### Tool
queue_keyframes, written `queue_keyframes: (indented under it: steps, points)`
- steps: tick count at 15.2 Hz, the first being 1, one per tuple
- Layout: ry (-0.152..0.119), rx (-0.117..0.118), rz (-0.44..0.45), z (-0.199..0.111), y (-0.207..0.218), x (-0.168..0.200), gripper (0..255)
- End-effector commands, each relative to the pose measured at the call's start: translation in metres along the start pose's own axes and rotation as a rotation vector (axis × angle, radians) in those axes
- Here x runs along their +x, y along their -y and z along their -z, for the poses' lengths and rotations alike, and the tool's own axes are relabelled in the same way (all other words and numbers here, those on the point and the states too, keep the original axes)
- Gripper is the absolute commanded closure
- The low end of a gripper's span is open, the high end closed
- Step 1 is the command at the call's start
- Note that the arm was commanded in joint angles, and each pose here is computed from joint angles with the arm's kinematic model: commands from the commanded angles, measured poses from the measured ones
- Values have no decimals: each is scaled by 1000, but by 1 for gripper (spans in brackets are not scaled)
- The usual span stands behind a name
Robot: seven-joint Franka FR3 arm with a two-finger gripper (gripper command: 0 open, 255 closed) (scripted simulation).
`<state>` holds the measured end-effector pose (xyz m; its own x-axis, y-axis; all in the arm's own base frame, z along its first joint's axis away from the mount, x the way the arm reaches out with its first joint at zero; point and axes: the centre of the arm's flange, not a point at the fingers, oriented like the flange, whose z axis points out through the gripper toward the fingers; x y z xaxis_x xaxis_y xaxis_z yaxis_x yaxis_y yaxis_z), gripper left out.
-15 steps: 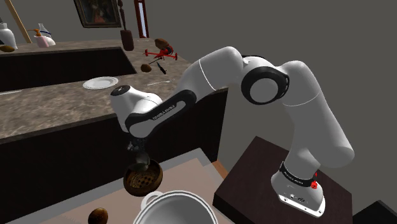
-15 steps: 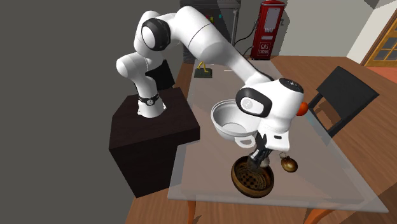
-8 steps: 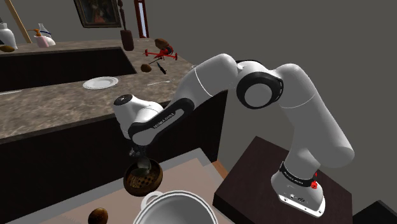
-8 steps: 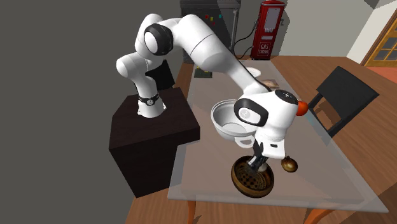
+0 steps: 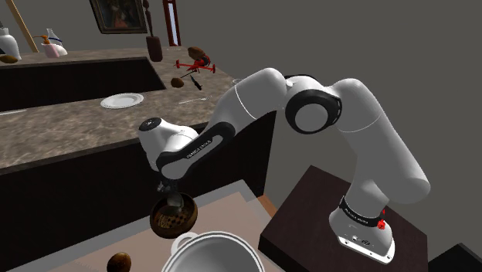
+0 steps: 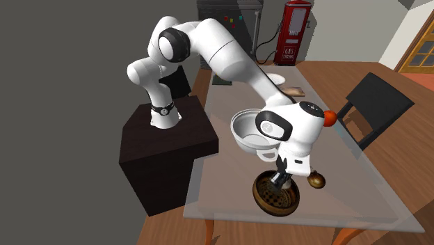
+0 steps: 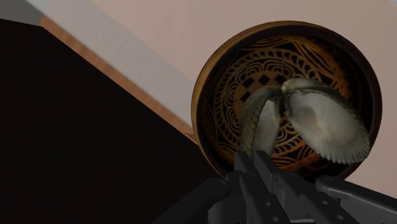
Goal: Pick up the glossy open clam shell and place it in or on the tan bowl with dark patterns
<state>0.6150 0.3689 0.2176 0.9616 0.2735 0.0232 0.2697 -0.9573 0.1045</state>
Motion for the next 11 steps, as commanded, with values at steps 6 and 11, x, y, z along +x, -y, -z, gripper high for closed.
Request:
queue_keyframes:
  steps: [6,11]
  points:
    - [0,0,0,0,0,0,0]
    - [0,0,0,50,0,0,0]
